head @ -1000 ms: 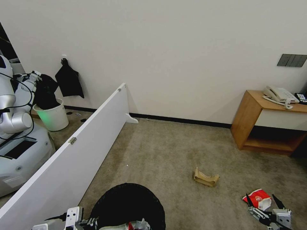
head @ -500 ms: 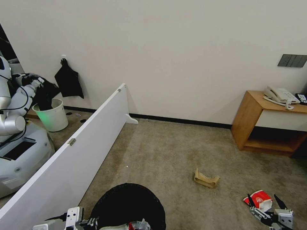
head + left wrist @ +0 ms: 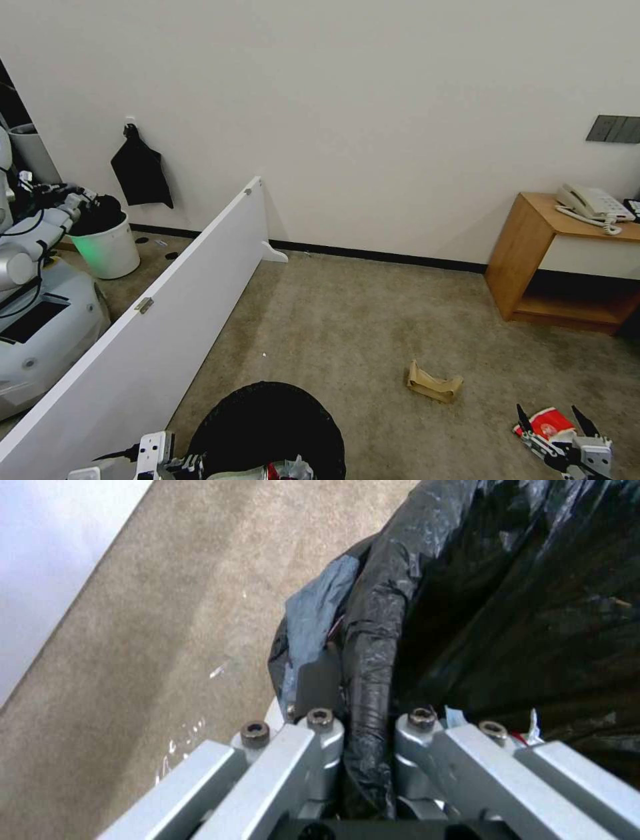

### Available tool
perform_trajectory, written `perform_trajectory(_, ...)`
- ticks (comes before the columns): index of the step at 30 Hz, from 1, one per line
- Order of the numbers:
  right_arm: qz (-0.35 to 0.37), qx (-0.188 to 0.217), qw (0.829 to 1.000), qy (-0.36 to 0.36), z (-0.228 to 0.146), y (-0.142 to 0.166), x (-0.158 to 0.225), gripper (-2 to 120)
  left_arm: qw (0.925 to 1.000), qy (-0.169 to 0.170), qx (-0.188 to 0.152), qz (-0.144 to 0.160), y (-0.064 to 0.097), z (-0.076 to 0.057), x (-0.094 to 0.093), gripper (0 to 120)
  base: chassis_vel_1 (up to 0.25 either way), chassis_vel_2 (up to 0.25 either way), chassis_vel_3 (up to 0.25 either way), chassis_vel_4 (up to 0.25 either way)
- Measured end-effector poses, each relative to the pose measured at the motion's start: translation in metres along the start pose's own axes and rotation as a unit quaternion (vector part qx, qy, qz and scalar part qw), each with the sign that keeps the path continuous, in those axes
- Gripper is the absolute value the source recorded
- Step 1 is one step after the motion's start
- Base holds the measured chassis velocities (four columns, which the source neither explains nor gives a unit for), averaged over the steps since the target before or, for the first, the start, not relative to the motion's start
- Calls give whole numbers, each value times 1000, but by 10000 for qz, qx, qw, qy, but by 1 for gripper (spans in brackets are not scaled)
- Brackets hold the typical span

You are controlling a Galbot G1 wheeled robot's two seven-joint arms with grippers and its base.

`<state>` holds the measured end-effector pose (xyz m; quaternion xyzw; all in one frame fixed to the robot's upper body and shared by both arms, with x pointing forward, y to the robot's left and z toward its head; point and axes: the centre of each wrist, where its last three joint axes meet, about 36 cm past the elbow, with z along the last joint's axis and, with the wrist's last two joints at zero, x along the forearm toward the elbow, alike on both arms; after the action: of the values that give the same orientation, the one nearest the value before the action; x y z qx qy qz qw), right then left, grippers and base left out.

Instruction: Pick up the trash bin, then pick up the garbage from the floor and place it into the trash bin.

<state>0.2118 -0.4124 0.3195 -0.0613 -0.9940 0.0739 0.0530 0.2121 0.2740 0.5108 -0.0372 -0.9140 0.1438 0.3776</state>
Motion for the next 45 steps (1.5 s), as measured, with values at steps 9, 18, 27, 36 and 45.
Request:
perform_trajectory(9, -3, 9, 10000, -9, 0, 0, 0, 100, 10000, -8, -2, 1, 0, 0, 0, 3, -66, 69, 72, -68)
perform_trajectory(18, -2, 15, 10000, 14, 3, -1, 0, 100, 10000, -5, -1, -5, 0, 0, 0, 3, -37, 42, 48, -41)
perform_trajectory(27, 27, 101, 9998, 139, 13, -13, -2, 100, 10000, -26, -2, -10, 1, -1, 0, 3, -34, 24, 34, -31)
perform_trajectory(36, 140, -21, 9985, 524, 37, -31, -9, 100, 10000, -33, 5, -27, 1, -1, 1, 3, 0, 0, 0, 0)
perform_trajectory(45, 252, -197, 9885, 1477, 38, -37, -34, 100, 10000, -29, 25, -86, 3, 0, 2, 3, 0, 0, 0, 0)
